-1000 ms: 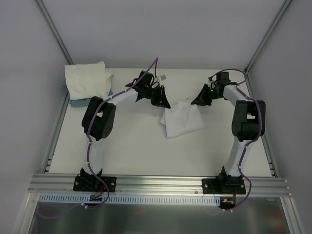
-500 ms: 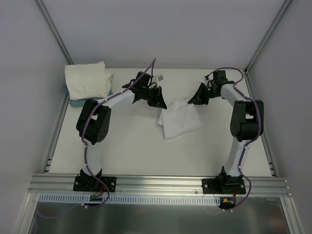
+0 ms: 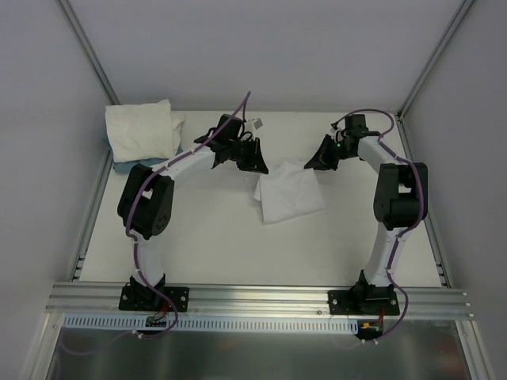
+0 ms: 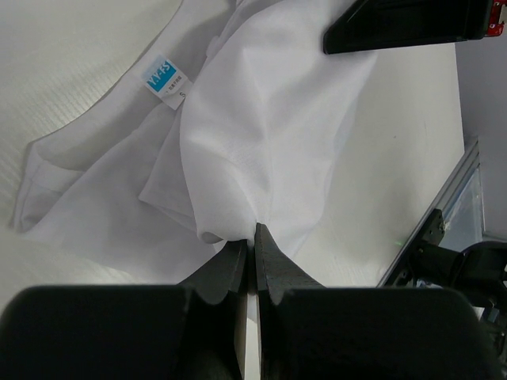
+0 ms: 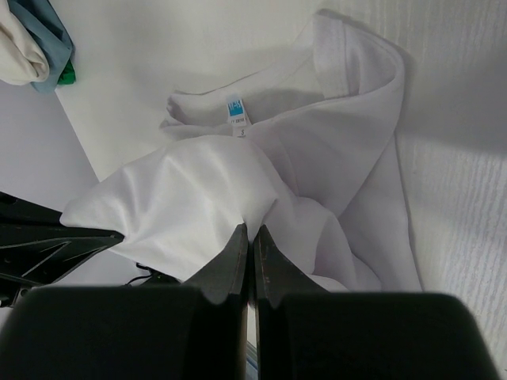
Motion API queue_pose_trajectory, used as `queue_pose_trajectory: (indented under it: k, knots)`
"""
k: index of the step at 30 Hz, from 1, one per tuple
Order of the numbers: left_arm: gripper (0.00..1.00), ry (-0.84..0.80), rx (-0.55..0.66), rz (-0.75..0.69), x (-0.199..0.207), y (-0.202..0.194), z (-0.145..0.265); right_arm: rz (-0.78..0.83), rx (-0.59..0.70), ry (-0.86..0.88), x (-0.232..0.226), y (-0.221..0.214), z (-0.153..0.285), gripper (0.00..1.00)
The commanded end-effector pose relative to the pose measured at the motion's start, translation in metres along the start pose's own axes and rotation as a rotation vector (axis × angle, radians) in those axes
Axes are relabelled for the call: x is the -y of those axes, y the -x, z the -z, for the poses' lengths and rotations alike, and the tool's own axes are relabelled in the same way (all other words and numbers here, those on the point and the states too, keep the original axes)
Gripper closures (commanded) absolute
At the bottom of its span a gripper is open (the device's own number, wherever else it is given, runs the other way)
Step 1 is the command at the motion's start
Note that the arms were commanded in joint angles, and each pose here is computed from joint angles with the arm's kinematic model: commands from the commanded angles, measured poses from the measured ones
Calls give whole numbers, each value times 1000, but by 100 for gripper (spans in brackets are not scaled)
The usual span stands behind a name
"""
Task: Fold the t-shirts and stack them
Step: Smooth out wrinkles on the folded tshirt
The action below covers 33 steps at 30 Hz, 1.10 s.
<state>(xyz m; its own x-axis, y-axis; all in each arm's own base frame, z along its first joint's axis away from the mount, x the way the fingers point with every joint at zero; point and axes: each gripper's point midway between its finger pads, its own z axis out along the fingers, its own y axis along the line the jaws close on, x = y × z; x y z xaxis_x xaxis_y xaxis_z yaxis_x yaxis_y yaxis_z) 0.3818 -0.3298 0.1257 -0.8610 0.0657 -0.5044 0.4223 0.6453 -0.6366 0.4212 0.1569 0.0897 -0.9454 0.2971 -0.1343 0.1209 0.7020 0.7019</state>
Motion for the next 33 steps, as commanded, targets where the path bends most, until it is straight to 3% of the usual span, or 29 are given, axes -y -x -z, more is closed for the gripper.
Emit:
queue_pose_trajectory:
  k: [1, 16, 17, 18, 19, 27, 33]
  knots:
    - [100, 4, 36, -44, 7, 8, 15, 34, 4, 49, -25, 1, 11, 99]
    - [100, 128, -52, 40, -41, -35, -2, -2, -84, 40, -14, -3, -24, 96]
    - [75, 139, -57, 49, -44, -37, -3, -10, -92, 29, -10, -5, -26, 63]
    - [33, 170, -52, 56, -51, -38, -4, -2, -95, 27, -11, -6, -27, 1]
    - [2, 180, -48, 56, -53, -38, -3, 0, -96, 25, -10, -6, -27, 0]
    - [1, 247, 125, -12, -46, -2, 25, 95, -20, -27, -19, 2, 6, 1]
    - [1, 197, 192, -21, -16, 16, 55, 125, 132, -111, -13, 18, 78, 1]
